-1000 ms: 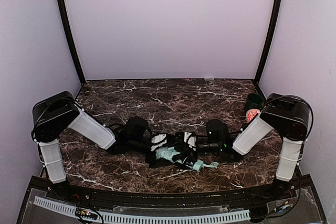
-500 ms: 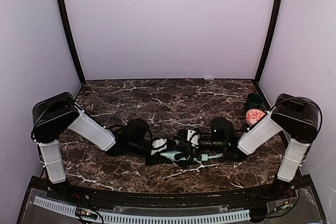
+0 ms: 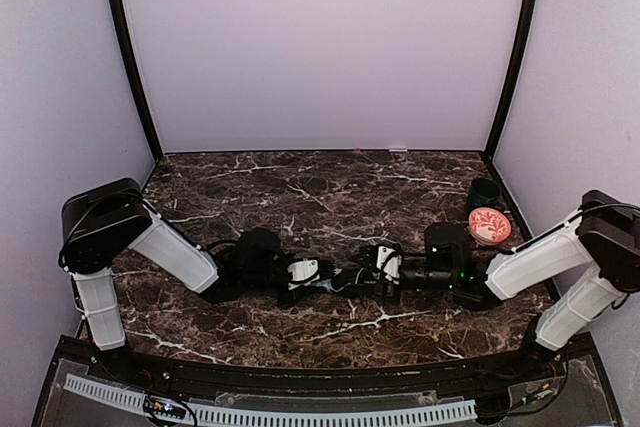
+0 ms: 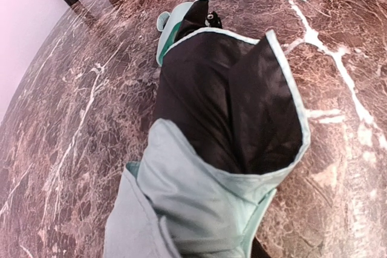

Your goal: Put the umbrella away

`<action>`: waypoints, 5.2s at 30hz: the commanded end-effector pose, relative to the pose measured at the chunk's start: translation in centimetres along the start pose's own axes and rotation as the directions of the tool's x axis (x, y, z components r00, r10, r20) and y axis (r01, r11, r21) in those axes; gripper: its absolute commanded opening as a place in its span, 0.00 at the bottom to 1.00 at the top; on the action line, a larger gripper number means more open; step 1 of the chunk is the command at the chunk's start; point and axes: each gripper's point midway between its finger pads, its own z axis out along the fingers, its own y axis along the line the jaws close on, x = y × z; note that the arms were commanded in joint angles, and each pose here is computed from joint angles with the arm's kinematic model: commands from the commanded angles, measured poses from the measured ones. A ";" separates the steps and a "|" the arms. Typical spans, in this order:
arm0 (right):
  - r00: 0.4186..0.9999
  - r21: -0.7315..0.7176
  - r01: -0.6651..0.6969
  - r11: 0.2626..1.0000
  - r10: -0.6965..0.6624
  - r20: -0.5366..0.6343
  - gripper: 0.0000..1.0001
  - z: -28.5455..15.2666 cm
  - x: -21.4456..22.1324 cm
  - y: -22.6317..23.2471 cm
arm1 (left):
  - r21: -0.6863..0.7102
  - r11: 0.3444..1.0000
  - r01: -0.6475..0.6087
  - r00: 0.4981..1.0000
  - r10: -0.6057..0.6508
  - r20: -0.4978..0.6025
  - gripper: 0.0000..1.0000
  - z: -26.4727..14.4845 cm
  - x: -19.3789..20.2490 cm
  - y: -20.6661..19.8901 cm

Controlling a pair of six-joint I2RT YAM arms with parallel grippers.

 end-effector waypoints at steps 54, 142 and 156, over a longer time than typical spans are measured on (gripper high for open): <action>0.989 -0.022 -0.146 0.989 0.146 -0.012 0.00 7.9 3.6 -3.3 | 0.069 0.998 -0.006 0.978 0.021 -0.208 0.00 -0.1 4.9 -2.2; 0.787 -0.118 -0.540 0.833 0.451 -0.422 0.00 5.6 10.4 -0.1 | 0.419 0.440 0.794 0.605 -0.634 -0.482 0.99 0.1 5.9 -1.1; 0.780 -0.092 -0.527 0.845 0.437 -0.447 0.00 6.3 11.8 -1.1 | 0.055 0.846 0.530 0.834 -0.508 -0.217 0.99 -3.7 5.7 6.5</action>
